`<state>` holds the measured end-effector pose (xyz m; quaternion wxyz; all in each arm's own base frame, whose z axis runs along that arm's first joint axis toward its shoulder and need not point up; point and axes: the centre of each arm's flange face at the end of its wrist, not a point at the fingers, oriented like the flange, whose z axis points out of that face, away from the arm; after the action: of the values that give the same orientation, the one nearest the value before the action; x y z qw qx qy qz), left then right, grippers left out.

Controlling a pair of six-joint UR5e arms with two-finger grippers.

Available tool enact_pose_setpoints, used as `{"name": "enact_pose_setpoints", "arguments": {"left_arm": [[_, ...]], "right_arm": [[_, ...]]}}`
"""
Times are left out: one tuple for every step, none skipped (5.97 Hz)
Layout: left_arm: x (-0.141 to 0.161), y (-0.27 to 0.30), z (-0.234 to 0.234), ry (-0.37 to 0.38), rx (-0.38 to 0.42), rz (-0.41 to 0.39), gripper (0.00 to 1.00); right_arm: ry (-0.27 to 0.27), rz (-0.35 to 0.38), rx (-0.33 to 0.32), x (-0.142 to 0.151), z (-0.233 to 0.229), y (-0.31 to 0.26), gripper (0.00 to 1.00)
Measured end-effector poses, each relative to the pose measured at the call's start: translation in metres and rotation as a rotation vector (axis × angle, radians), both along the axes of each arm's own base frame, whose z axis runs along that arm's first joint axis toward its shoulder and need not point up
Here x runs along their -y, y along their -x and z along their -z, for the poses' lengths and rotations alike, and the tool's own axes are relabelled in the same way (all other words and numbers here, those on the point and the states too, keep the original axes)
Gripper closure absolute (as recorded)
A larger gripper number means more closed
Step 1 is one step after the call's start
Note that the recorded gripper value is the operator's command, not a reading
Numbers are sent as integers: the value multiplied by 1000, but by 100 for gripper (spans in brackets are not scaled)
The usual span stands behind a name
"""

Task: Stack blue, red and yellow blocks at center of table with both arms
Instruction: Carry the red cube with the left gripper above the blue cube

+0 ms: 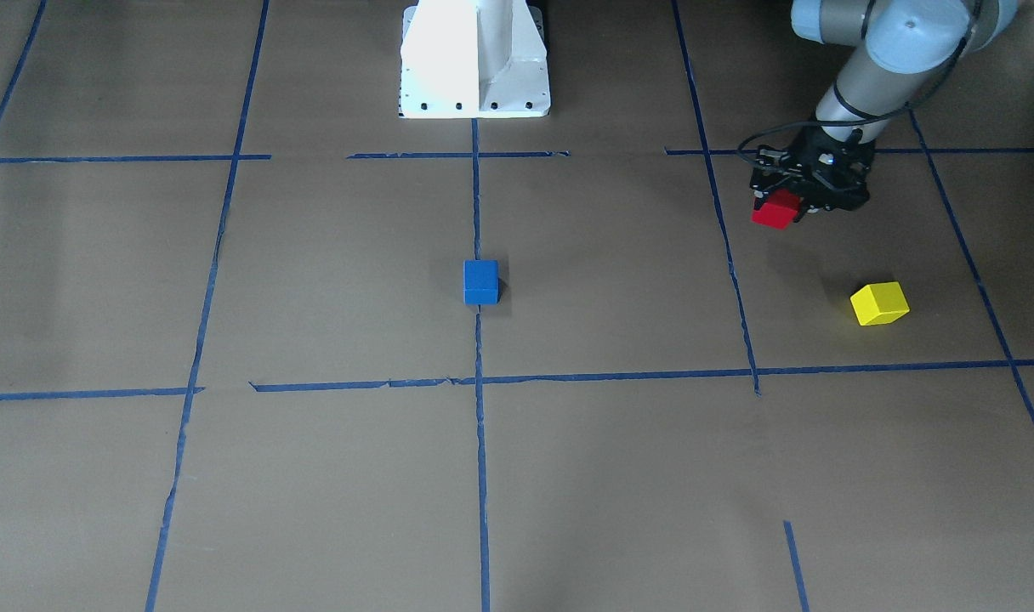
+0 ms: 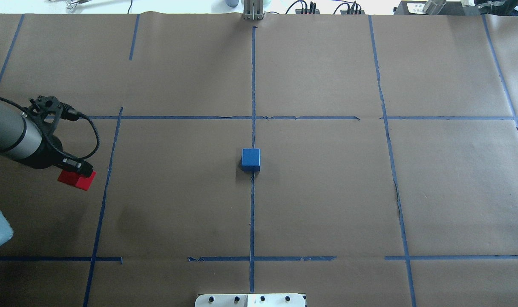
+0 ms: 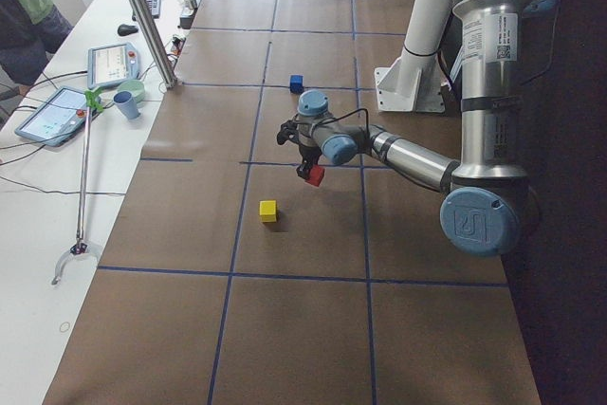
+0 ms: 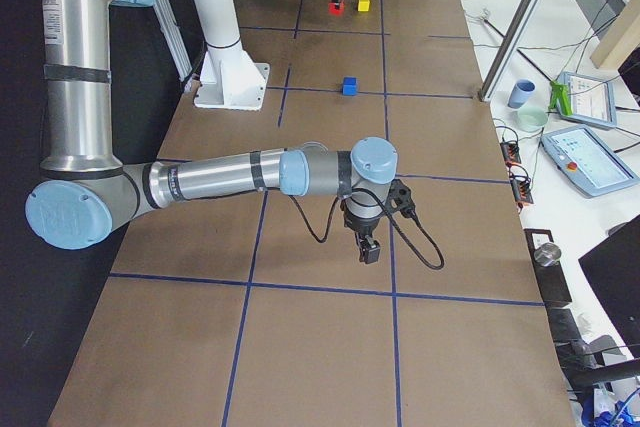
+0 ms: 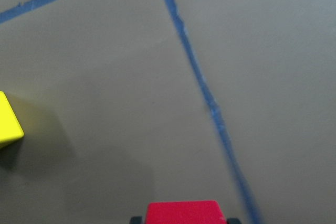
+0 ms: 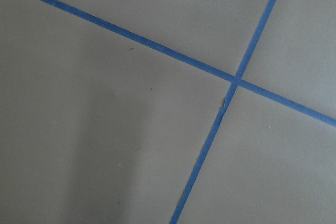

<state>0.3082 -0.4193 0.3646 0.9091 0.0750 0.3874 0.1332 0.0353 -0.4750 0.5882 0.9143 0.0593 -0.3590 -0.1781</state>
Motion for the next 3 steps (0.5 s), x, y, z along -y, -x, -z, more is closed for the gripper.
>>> {"name": "enact_pose_setpoints", "arguments": {"left_arm": [[17,-22,62,48,9,34,100],[30,-51,115,96,10,81,100],[43,-93,155,128,16,129,100]], "right_arm": [[61,-40,-7,-5,-12,-1,0],[118,-81,-15,-11,-23,-2,0],[144,-99,-18,-15,-29,-3,0]]}}
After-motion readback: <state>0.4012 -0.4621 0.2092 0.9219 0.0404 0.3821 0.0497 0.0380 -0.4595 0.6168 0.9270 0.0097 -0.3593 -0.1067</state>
